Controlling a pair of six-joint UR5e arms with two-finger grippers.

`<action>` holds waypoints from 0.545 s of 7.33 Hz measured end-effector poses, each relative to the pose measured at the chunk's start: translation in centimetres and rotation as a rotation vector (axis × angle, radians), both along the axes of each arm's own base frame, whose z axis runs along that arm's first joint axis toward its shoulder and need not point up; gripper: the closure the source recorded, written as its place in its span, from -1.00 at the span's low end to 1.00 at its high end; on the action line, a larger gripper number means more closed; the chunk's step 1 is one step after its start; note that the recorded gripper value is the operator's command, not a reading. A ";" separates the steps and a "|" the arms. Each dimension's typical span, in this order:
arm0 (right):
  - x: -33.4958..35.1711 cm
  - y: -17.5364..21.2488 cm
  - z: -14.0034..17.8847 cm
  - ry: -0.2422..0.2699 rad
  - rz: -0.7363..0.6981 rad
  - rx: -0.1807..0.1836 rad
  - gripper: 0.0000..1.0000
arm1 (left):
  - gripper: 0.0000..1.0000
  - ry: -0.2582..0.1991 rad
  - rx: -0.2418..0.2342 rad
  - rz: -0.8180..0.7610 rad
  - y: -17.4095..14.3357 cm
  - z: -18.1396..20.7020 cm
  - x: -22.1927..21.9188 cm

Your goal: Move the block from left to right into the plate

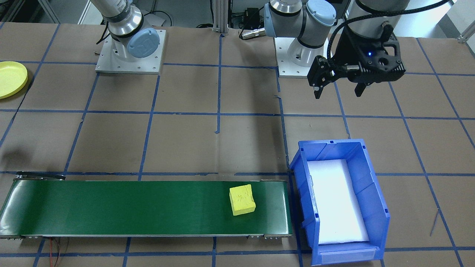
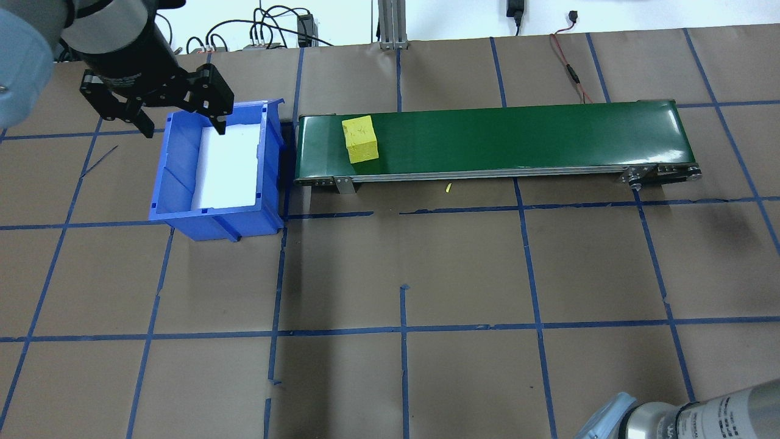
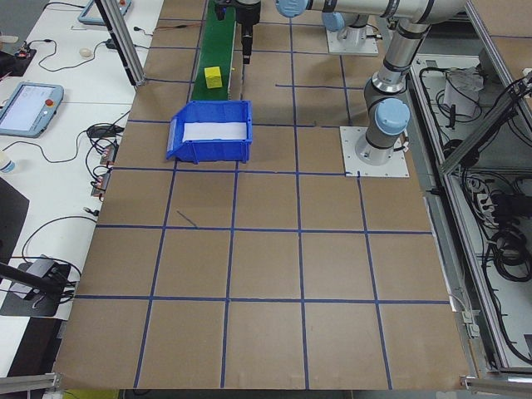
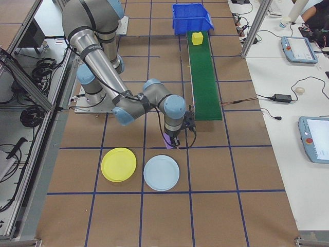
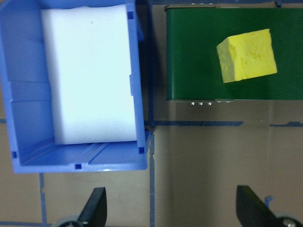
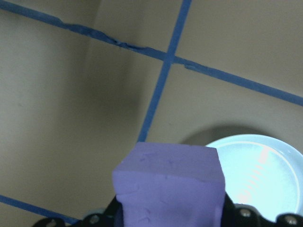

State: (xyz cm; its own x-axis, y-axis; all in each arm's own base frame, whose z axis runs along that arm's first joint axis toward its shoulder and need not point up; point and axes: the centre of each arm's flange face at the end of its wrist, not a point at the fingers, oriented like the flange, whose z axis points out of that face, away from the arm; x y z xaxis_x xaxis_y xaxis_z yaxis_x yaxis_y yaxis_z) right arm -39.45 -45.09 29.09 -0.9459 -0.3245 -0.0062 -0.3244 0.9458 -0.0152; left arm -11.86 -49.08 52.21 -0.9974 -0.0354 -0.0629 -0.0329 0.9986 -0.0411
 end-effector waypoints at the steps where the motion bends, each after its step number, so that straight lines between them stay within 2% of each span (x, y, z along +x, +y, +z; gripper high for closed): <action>1: -3.2 1.6 -2.1 0.010 0.024 -0.012 0.42 | -0.99 0.001 0.036 -0.006 1.1 0.1 0.1; 2: -5.7 2.9 -4.1 0.012 0.043 -0.015 0.38 | -1.00 0.001 0.058 -0.008 1.3 -0.5 0.3; 4: -7.5 4.1 -5.9 0.009 0.050 -0.013 0.35 | -1.00 0.011 0.020 -0.012 0.7 -1.2 0.2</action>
